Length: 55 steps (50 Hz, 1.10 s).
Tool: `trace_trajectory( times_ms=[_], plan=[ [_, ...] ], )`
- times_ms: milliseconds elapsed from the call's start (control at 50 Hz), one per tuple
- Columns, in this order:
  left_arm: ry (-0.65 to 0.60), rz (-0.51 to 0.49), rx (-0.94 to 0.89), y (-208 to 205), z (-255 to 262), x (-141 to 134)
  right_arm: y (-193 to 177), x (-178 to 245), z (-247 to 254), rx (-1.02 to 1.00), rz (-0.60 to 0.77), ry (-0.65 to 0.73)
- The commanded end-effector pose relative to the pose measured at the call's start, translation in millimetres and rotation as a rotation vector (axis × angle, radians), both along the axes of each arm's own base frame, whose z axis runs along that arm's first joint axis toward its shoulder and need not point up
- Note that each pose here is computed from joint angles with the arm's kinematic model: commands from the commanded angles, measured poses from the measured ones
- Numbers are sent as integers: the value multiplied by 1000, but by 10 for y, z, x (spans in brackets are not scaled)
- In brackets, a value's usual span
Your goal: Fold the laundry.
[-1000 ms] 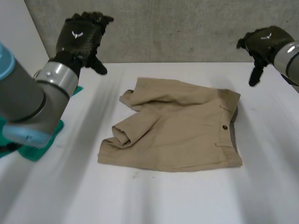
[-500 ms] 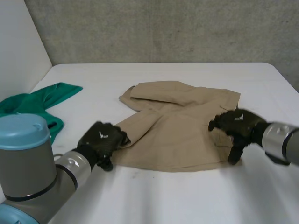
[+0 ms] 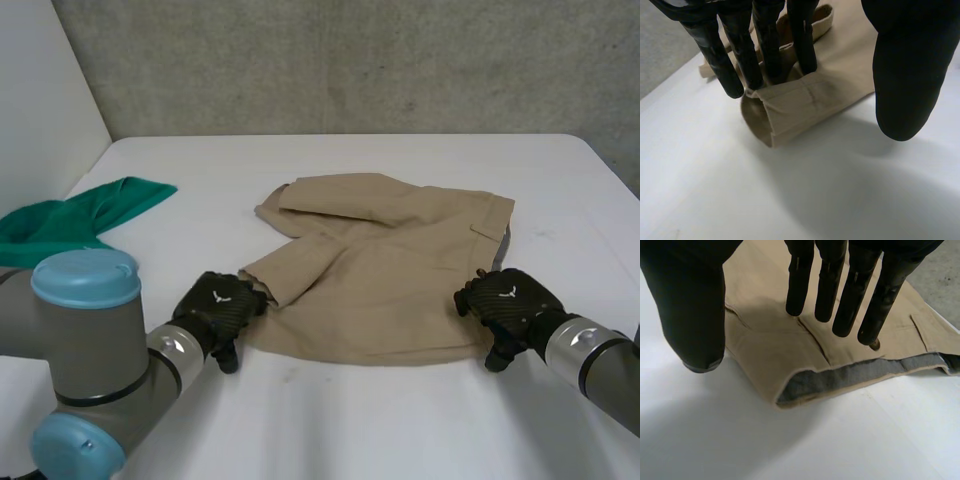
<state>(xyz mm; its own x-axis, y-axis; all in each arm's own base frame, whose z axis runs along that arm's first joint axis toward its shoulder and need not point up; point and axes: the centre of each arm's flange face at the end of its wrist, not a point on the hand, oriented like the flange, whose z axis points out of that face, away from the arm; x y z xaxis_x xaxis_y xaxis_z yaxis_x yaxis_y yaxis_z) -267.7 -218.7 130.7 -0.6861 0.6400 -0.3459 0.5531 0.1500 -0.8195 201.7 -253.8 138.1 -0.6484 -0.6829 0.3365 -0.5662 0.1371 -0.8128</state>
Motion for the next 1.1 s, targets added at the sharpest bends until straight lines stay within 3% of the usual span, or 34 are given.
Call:
trace_trajectory(
  times_ms=[20, 1100],
  plan=[
    [2, 22, -36, -109, -31, -30, -113, -1, -87, -31, -10, 14],
    [25, 29, -282, -729, 54, -183, -408, -32, 37, -101, -66, 30]
  ],
)
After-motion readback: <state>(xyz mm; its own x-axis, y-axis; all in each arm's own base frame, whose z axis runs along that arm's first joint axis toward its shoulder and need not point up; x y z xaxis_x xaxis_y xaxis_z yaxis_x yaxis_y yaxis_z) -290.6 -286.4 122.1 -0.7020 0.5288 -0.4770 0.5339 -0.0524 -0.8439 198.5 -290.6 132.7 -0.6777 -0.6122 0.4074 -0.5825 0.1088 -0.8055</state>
